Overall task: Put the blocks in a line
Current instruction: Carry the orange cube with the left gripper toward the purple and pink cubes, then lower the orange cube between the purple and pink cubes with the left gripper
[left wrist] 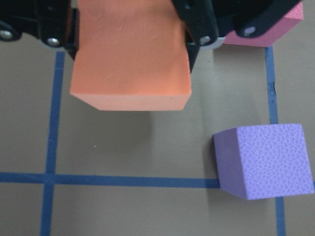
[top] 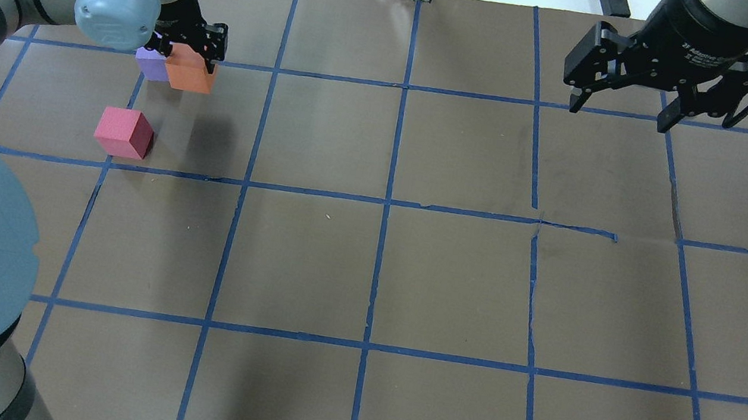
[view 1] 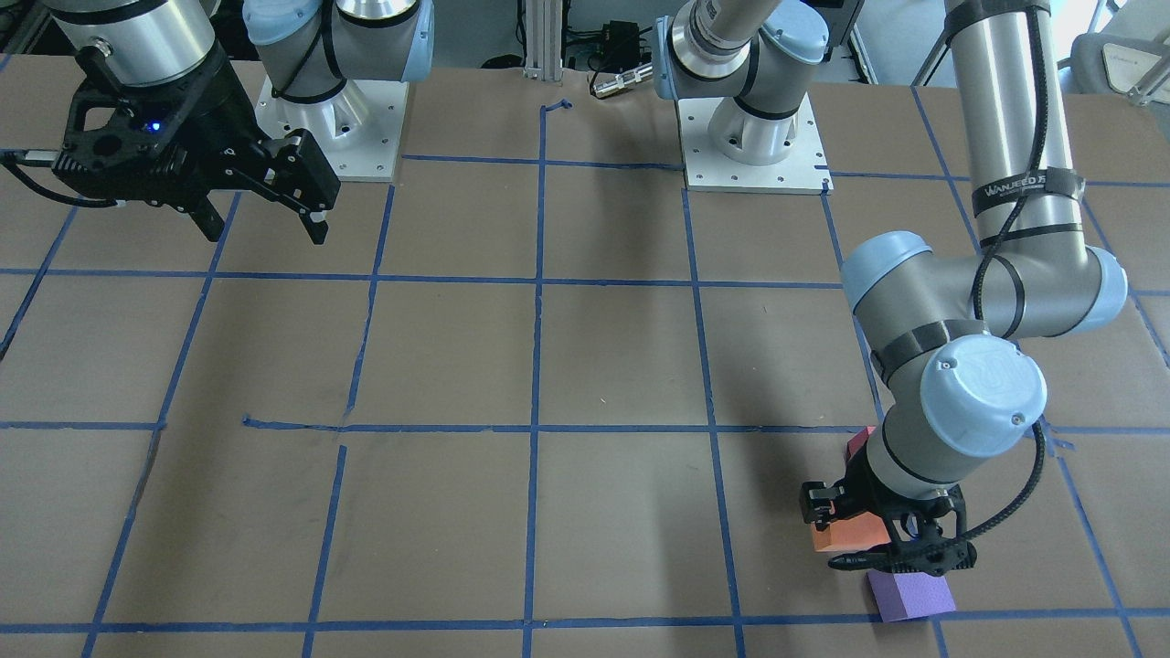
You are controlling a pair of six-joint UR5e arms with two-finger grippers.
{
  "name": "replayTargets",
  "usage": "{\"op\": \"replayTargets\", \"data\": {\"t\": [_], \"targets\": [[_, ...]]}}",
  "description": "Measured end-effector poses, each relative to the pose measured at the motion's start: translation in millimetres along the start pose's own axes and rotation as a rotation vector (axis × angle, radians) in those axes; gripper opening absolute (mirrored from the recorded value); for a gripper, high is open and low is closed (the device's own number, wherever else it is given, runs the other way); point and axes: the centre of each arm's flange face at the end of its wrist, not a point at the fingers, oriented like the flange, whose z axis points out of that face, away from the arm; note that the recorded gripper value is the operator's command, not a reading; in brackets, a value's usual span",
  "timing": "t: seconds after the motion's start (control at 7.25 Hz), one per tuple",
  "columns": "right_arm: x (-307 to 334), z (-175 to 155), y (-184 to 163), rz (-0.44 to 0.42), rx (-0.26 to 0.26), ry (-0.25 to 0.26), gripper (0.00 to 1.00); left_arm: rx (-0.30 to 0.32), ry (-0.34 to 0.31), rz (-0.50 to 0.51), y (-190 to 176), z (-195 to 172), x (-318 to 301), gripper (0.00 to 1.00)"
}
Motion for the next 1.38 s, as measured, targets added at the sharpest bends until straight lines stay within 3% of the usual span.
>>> {"op": "replayTargets", "data": {"t": [0.55, 1.38], "targets": [[-2, -3, 2, 0.001, 0.005, -0.006, 1.0, -0.001, 0.002, 0.088, -1, 6, -51, 0.37], [-2, -1, -1, -0.001, 0.012, -0.008, 1.0, -0.029, 0.021, 0.039, 2, 28, -92, 0.37]]}}
